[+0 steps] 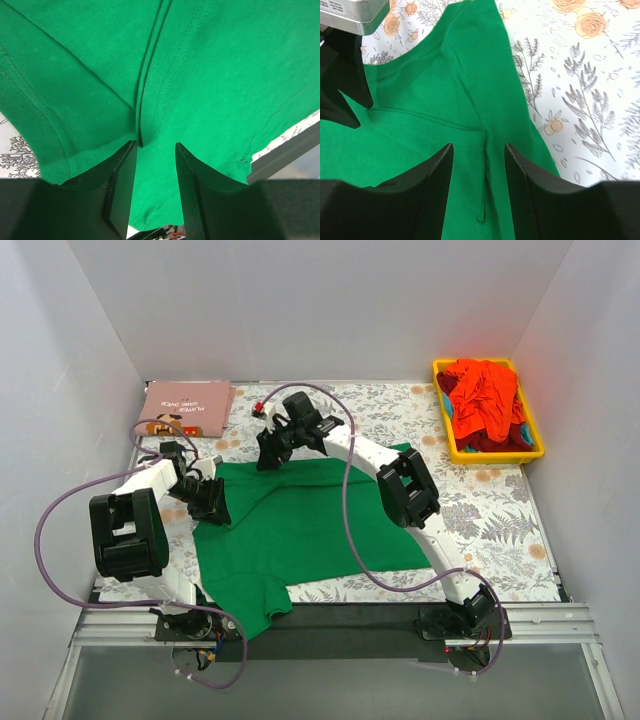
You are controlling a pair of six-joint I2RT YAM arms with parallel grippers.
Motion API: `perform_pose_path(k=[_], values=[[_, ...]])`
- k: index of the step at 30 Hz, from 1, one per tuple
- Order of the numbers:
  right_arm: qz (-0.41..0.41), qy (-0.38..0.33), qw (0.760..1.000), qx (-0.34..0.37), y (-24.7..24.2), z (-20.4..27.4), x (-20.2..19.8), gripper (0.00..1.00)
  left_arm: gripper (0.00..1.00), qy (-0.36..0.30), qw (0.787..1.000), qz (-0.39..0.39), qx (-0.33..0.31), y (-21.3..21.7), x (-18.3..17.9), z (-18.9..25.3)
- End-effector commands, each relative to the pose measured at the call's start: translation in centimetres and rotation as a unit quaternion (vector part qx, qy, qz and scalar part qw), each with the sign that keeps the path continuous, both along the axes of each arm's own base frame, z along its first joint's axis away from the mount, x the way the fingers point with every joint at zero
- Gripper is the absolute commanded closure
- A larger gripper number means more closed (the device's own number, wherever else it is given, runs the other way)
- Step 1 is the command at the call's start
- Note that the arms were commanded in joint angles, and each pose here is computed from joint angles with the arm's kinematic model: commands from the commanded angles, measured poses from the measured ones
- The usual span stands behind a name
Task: Fold and stack the t-shirts
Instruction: Fold the tshirt
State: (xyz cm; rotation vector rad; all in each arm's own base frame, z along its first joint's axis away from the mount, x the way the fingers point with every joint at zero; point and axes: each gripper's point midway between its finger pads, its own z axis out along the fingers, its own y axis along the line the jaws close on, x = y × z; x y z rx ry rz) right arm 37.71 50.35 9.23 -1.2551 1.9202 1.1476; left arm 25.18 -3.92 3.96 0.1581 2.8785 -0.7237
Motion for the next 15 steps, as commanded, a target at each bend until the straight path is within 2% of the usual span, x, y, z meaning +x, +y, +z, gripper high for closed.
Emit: perform_pose_path(k=[1,11,14,15], values=[[0.006,-0.001,1.0,0.017,1.8,-0.7,-0.7,0.47,0.65,-0.011,1.0,-0.003,0.005,0.1,0.3,-0.1],[0.015,0.006,1.0,-0.005,2.2,-4.0,-1.8,0.54,0.66,-0.007,1.0,-0.007,0.0,-0.2,0.2,-0.5],[0.016,0.008,1.0,-0.001,2.2,-3.7,-1.8,0.59,0.67,-0.009,1.0,-0.008,-0.001,-0.3,0.2,-0.6],[0.02,0.009,1.0,0.002,2.2,-3.6,-1.9,0.64,0.69,-0.01,1.0,-0.008,-0.001,-0.3,0.3,-0.6]])
